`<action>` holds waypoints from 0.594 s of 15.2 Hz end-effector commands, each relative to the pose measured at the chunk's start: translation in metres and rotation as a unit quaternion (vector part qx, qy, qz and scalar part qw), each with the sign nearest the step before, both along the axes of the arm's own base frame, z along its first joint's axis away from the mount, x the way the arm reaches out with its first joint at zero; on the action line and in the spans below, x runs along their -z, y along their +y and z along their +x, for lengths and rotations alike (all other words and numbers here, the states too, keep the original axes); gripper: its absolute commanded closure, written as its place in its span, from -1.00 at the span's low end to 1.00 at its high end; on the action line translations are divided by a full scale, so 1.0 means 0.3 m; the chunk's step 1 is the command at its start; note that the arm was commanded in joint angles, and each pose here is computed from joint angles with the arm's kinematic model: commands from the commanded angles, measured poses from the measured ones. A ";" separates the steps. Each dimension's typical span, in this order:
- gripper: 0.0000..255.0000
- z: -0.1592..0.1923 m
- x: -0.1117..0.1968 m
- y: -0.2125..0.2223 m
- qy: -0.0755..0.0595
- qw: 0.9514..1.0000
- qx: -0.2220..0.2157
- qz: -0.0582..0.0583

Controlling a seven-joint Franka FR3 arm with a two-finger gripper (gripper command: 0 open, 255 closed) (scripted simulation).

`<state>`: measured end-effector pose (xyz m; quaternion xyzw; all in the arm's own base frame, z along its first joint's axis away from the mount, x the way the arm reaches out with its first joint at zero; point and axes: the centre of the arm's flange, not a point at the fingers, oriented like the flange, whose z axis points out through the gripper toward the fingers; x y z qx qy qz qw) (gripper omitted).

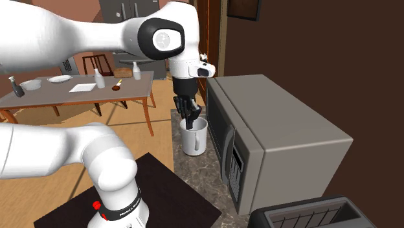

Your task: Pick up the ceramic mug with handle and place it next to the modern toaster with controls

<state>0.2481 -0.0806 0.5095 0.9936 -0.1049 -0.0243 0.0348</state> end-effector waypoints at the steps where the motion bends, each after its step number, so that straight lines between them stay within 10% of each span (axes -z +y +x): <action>1: 1.00 -0.051 0.002 -0.068 0.000 1.000 -0.001 0.000; 9: 1.00 -0.245 0.002 -0.362 0.000 1.000 -0.001 0.000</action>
